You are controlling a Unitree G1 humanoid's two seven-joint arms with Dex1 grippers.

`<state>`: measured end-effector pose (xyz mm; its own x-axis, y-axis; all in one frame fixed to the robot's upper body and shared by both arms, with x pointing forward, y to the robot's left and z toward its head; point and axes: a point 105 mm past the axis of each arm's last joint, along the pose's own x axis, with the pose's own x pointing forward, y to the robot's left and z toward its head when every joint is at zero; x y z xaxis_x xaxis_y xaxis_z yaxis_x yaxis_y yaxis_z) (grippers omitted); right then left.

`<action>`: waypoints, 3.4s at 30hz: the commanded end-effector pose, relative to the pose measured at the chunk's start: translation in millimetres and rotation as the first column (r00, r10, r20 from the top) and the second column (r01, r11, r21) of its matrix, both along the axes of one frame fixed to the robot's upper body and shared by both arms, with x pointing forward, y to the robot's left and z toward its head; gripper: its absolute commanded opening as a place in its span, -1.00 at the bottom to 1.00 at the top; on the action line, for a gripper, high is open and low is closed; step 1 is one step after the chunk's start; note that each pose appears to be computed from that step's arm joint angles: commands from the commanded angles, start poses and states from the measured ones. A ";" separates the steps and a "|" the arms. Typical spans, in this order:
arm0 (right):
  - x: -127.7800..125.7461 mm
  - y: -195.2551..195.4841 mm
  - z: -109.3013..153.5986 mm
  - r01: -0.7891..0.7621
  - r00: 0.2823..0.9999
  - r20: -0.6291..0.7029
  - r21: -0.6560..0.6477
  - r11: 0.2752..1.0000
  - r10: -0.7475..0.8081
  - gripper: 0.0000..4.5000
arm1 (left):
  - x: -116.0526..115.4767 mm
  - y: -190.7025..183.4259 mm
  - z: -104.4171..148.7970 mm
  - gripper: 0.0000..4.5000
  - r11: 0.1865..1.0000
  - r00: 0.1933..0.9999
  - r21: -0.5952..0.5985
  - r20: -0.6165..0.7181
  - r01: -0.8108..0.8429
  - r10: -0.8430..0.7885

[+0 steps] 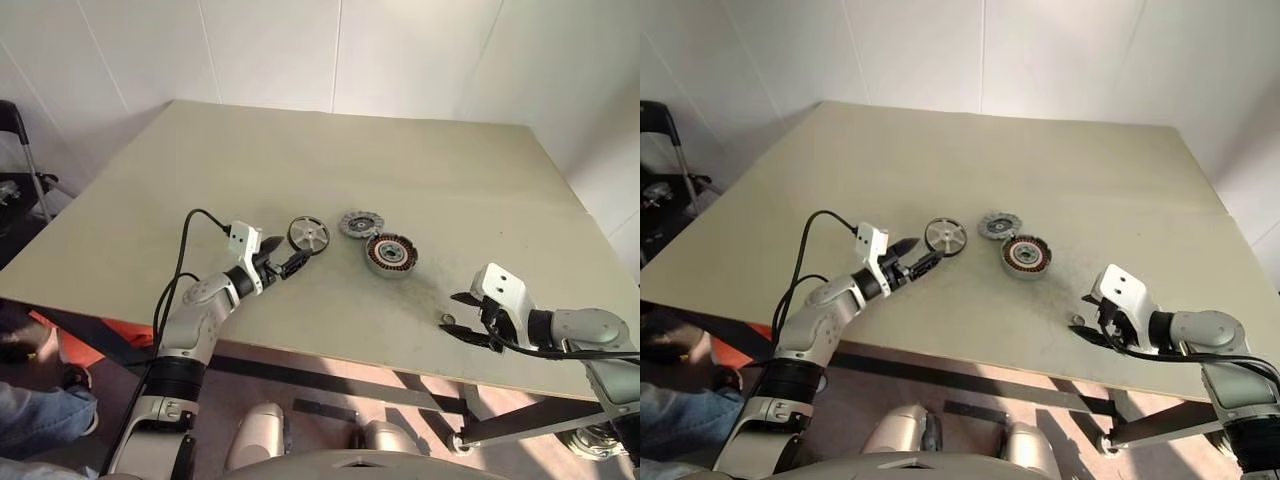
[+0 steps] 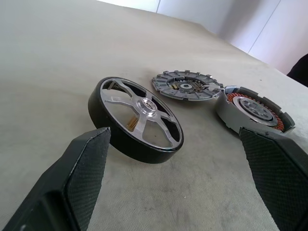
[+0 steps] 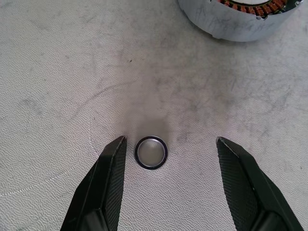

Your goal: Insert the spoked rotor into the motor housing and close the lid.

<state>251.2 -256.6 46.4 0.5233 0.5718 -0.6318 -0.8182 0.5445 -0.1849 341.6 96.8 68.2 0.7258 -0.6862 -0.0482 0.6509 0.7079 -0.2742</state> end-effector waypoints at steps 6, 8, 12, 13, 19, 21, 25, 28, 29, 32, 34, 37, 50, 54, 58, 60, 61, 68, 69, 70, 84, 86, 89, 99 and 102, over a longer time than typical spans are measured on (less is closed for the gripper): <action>-4.3 -25.0 -7.9 0.063 0.996 -0.056 -0.069 0.996 -0.067 -0.65 | 1.2 -2.2 9.9 1.00 1.000 0.999 0.003 0.038 0.014 -0.014; -3.8 -24.1 -7.7 0.059 0.996 -0.056 -0.070 0.996 -0.063 -0.71 | 0.8 -2.3 9.8 1.00 1.000 0.999 0.002 0.038 0.013 -0.013; -0.9 -20.2 -5.1 0.049 0.997 -0.051 -0.062 0.997 -0.052 -0.71 | 0.2 -2.5 9.4 1.00 1.000 0.999 0.002 0.036 0.013 -0.013; 0.0 -19.1 -4.1 0.047 0.998 -0.049 -0.058 0.997 -0.050 -0.71 | 0.2 -2.5 9.4 1.00 1.000 0.999 0.002 0.036 0.012 -0.012; 34.0 20.0 48.6 0.047 0.993 0.100 0.147 0.988 -0.062 -0.71 | 0.4 -2.8 9.7 1.00 1.000 0.999 0.001 0.036 0.012 -0.012; 43.4 32.1 62.2 0.045 0.989 0.132 0.200 0.979 -0.073 -0.71 | 0.6 -3.4 9.8 1.00 1.000 0.999 0.000 0.036 0.014 -0.014; 60.2 61.9 84.1 0.009 0.981 0.185 0.265 0.964 -0.060 -0.71 | 1.6 -5.1 11.1 1.00 1.000 0.999 -0.002 0.040 0.019 -0.019; 73.0 73.7 85.6 0.015 0.978 0.198 0.268 0.963 -0.070 -0.71 | 2.3 -6.1 11.5 1.00 1.000 0.999 -0.002 0.041 0.021 -0.021; 78.5 77.4 84.4 0.022 0.977 0.200 0.266 0.964 -0.078 -0.71 | 2.4 -6.3 11.7 1.00 1.000 0.999 -0.002 0.042 0.021 -0.021; 90.7 86.0 79.1 0.038 0.977 0.195 0.260 0.965 -0.091 -0.71 | 2.5 -6.2 12.3 1.00 1.000 0.999 -0.003 0.045 0.018 -0.018; 92.9 91.6 74.5 0.030 0.980 0.183 0.254 0.967 -0.078 -0.71 | 2.3 -5.0 12.8 1.00 1.000 0.999 -0.004 0.048 0.011 -0.010; 92.1 97.0 66.5 0.014 0.984 0.168 0.233 0.972 -0.054 -0.71 | 1.2 -1.8 12.5 1.00 1.000 0.999 -0.002 0.050 -0.001 0.001; 94.9 95.2 57.2 0.024 0.987 0.153 0.201 0.979 -0.056 -0.71 | 1.1 -1.1 13.1 1.00 1.000 0.999 -0.001 0.053 -0.004 0.004; 99.1 89.4 49.7 0.054 0.987 0.139 0.183 0.982 -0.080 -0.71 | 1.3 -2.5 12.8 1.00 1.000 0.999 -0.001 0.053 -0.001 0.001; 98.7 84.2 44.4 0.058 0.988 0.130 0.162 0.985 -0.080 -0.71 | 1.0 -2.0 12.6 1.00 1.000 0.999 0.000 0.052 -0.005 0.005; 98.5 84.1 44.8 0.055 0.988 0.131 0.162 0.985 -0.077 -0.71 | 0.9 -1.6 12.4 1.00 1.000 0.999 0.000 0.051 -0.007 0.007; 98.2 84.3 44.7 0.053 0.989 0.129 0.162 0.985 -0.074 -0.71 | 1.0 -1.5 12.4 1.00 1.000 0.999 -0.001 0.051 -0.008 0.008; 97.0 85.8 47.0 0.040 0.989 0.137 0.159 0.987 -0.062 -0.11 | 1.6 -1.7 12.6 1.00 1.000 0.999 -0.001 0.052 -0.011 0.011; 97.5 85.5 48.2 0.040 0.987 0.148 0.155 0.987 -0.063 0.04 | 1.7 -1.6 12.4 1.00 1.000 0.999 -0.001 0.051 -0.012 0.012; 98.1 85.2 49.6 0.040 0.986 0.155 0.154 0.987 -0.064 0.21 | 1.7 -1.5 12.1 1.00 1.000 0.999 -0.001 0.050 -0.012 0.012; 104.1 94.0 76.8 0.011 0.966 0.247 0.228 0.974 -0.069 0.98 | 2.6 1.3 10.4 1.00 0.999 0.999 -0.010 0.038 -0.034 0.034; 105.7 98.6 90.3 -0.001 0.958 0.276 0.277 0.961 -0.079 0.98 | 4.6 4.4 9.2 1.00 0.998 0.998 -0.020 0.022 -0.061 0.061; 107.1 104.0 108.8 -0.018 0.947 0.309 0.336 0.942 -0.092 0.98 | 10.4 9.7 8.5 1.00 0.990 0.993 -0.075 -0.034 -0.117 0.114; 106.2 105.0 117.4 -0.015 0.941 0.322 0.352 0.936 -0.106 0.98 | 14.6 13.2 1.4 1.00 0.936 0.950 -0.280 -0.283 -0.211 0.129; 106.0 105.3 118.3 -0.015 0.940 0.323 0.355 0.935 -0.108 0.98 | 17.0 8.9 4.2 1.00 0.895 0.926 -0.381 -0.368 -0.234 0.085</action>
<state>358.9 -154.5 143.6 0.6945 0.6758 -0.2467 -0.7188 0.6659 -0.1996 354.2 106.8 62.2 0.8192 -0.5679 -0.0794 0.3635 0.6214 -0.6940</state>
